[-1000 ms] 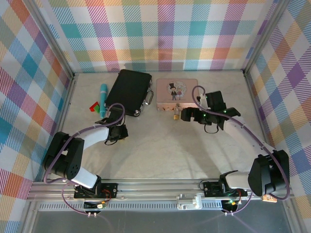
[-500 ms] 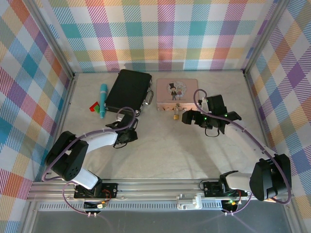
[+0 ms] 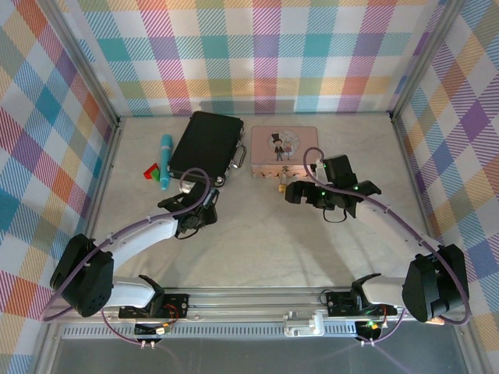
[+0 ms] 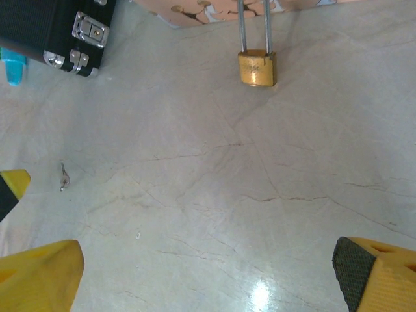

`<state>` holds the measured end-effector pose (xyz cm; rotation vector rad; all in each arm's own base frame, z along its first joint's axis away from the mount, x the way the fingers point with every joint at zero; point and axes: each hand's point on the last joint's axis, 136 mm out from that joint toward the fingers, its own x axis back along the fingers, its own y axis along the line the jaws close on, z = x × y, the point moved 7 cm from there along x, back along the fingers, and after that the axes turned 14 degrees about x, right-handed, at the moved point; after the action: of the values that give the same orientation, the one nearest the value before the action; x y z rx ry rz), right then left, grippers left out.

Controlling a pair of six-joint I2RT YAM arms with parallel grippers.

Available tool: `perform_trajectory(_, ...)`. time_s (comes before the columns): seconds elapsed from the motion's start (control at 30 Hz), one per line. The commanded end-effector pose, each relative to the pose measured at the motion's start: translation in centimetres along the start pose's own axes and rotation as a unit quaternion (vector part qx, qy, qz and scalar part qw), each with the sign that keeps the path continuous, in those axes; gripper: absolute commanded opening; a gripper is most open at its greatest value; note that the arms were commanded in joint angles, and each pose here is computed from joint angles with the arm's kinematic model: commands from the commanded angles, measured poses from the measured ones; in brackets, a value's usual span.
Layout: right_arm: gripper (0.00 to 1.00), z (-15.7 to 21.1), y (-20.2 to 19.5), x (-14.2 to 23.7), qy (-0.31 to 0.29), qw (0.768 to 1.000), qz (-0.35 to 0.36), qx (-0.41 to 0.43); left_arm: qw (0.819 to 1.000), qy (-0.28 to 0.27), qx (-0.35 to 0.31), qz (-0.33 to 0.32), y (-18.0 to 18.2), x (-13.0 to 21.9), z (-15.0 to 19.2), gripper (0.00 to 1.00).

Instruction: Unlock the padlock with the key

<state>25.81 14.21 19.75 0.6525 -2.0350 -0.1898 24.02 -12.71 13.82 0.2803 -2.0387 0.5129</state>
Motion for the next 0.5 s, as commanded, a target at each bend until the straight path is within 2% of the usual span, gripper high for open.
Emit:
perform_trajectory(0.0, 0.99, 0.1, 0.2, -0.7, 0.005, 1.000, 0.003, -0.002, 0.998, 0.045, -0.024, -0.043, 1.9, -1.1, 1.2, 0.48)
perform_trajectory(0.27, 0.99, 0.4, 0.4, -0.6, 0.013, 1.000, 0.017, 0.004, 0.997, 0.067, -0.008, -0.030, 0.6, -3.7, 1.8, 0.40)
perform_trajectory(0.47, 0.99, 1.0, 0.2, -0.2, 0.012, 1.000, 0.027, 0.005, 0.996, 0.081, -0.005, -0.033, 0.4, -5.1, 2.3, 0.27)
